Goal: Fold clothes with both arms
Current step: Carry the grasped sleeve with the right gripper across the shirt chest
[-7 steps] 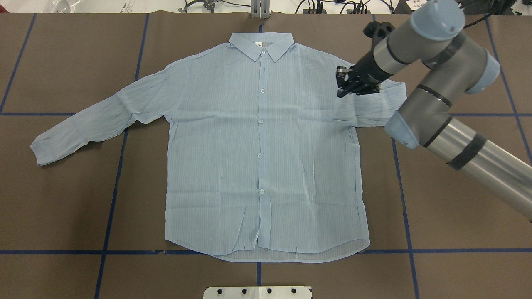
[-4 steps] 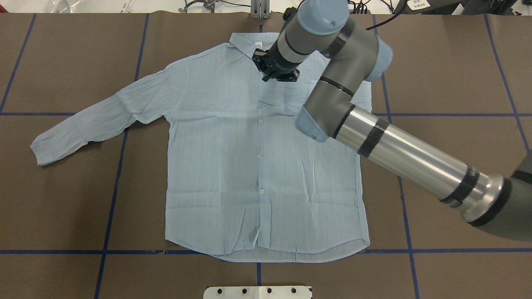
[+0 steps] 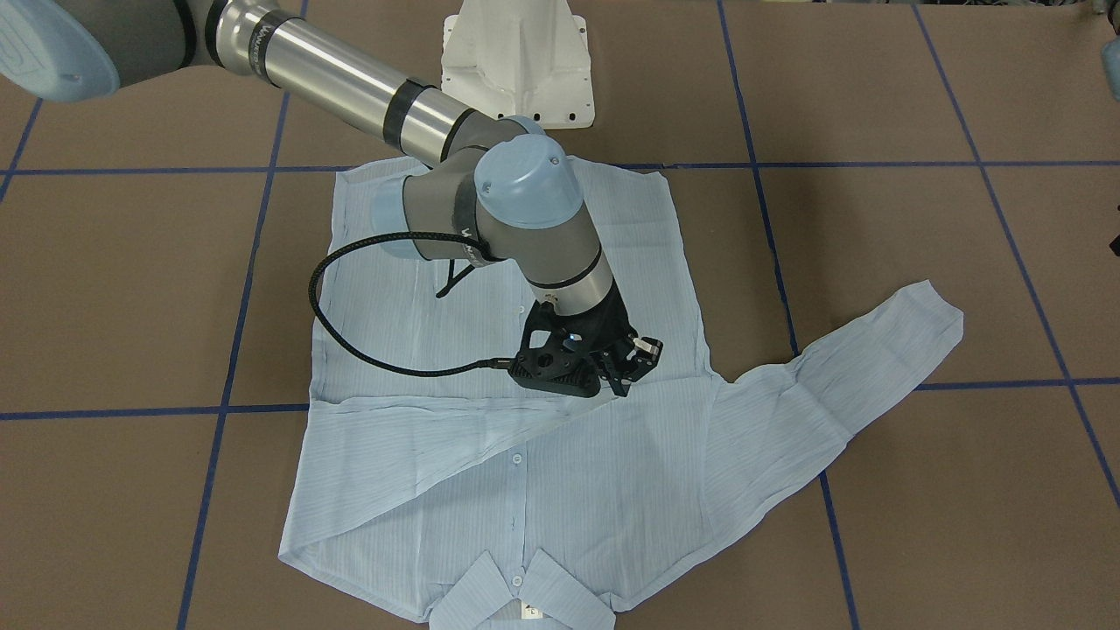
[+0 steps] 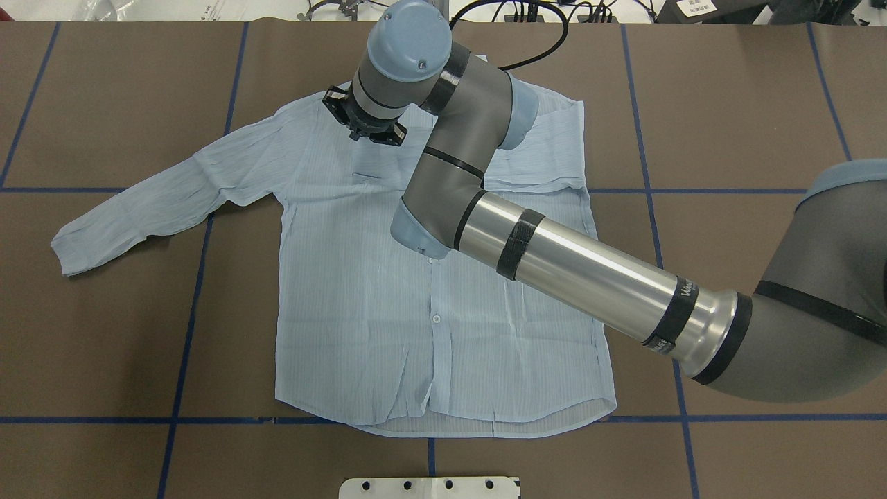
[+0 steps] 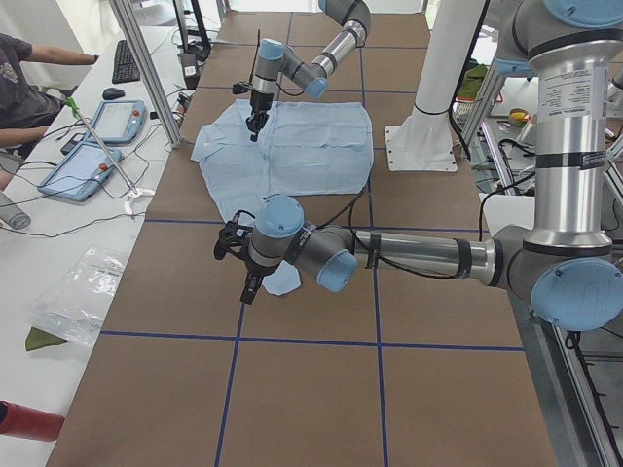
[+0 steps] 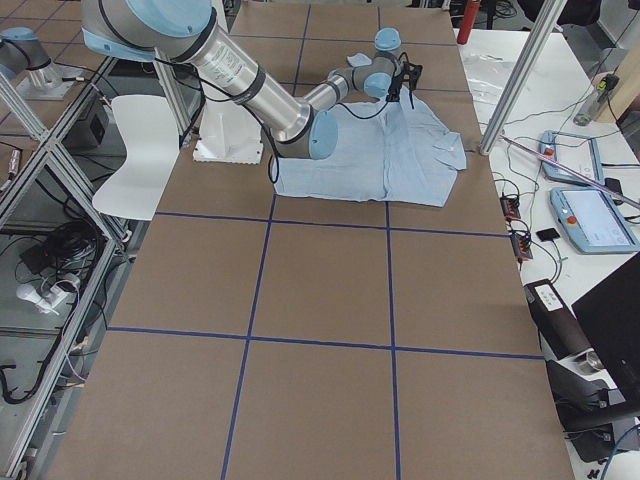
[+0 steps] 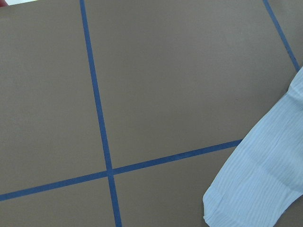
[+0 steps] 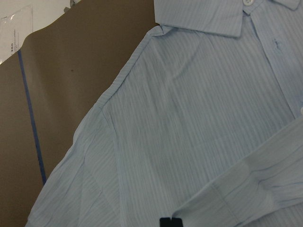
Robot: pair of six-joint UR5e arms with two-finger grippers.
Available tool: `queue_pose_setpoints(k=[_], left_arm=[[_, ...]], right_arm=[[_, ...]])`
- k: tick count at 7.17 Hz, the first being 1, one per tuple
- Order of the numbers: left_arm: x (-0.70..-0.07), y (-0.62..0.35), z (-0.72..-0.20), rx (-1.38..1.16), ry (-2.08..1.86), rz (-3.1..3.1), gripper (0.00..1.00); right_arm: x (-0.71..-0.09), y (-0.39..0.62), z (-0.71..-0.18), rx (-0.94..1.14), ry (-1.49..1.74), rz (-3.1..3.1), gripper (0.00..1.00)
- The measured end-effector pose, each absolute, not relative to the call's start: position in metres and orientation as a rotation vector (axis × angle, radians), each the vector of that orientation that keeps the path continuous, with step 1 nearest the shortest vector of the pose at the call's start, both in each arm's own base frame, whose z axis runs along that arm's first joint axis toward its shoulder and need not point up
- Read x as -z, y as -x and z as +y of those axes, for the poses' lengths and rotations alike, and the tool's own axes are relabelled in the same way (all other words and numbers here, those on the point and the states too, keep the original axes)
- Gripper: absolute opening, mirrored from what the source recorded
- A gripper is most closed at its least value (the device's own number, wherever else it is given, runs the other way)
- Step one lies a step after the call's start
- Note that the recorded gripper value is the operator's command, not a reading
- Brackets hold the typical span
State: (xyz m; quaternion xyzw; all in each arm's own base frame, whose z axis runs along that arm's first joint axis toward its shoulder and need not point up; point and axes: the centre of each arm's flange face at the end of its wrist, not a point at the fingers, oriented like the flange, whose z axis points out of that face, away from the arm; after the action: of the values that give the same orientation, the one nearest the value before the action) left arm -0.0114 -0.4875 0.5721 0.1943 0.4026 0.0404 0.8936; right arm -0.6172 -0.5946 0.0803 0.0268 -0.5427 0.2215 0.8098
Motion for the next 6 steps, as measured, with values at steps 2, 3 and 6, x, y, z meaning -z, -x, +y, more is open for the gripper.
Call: queue_pose_setpoints(k=[2,3,6], left_arm=[[-0.571,0.004,-0.488,-0.103,-0.414,0.840,1.00],[-0.571,-0.006,-0.488,-0.103,-0.403,0.849,1.00],[-0.567,-0.053,-0.499,0.003,-0.291,0.901,1.00]], right_arm=[[-0.077,0.624,-0.594,-0.494,-0.050,-1.154,0.56],[-0.077,0.627,-0.594,-0.499,-0.050,-1.151,0.98],[-0.068,0.630,-0.592,-0.511,-0.065,-1.154,0.99]])
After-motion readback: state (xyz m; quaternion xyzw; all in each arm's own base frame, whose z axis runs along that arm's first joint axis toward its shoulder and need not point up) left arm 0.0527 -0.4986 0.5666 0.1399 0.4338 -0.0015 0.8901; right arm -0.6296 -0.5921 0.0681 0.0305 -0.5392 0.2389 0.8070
